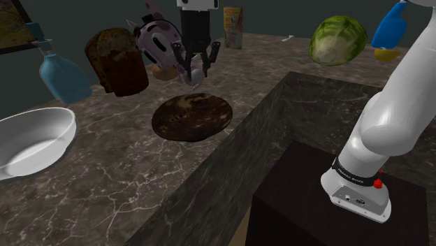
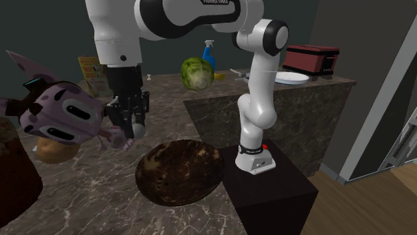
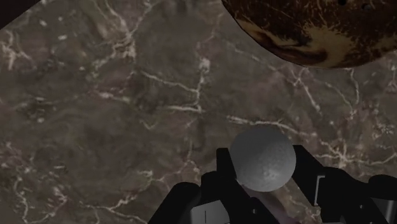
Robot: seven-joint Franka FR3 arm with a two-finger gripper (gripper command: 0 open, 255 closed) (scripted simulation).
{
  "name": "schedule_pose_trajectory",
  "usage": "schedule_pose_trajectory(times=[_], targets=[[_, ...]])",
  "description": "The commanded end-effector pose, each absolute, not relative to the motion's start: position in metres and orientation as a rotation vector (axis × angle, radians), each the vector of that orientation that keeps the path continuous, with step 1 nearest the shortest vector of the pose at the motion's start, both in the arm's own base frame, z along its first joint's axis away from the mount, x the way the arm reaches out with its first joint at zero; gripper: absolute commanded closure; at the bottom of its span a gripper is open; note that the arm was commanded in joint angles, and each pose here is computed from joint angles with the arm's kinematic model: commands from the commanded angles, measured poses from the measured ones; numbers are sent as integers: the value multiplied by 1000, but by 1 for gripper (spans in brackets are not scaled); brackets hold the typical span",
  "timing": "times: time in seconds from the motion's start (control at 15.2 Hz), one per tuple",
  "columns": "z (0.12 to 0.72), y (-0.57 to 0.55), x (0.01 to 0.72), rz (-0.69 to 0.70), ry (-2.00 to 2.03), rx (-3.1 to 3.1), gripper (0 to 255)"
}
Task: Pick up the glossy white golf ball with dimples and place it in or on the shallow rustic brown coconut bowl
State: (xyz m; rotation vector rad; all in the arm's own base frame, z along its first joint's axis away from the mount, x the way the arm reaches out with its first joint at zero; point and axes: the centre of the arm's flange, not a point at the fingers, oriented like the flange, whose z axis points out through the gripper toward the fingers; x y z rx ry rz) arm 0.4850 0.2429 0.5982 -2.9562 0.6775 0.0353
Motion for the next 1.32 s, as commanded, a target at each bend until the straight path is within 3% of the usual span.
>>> schedule_pose_trajectory(times=[0.0, 0.73, 1.25], targets=[[609, 242, 486, 36, 678, -2956, 255], [665, 242, 486, 36, 678, -2956, 255], [669, 322, 417, 36, 678, -2956, 255]])
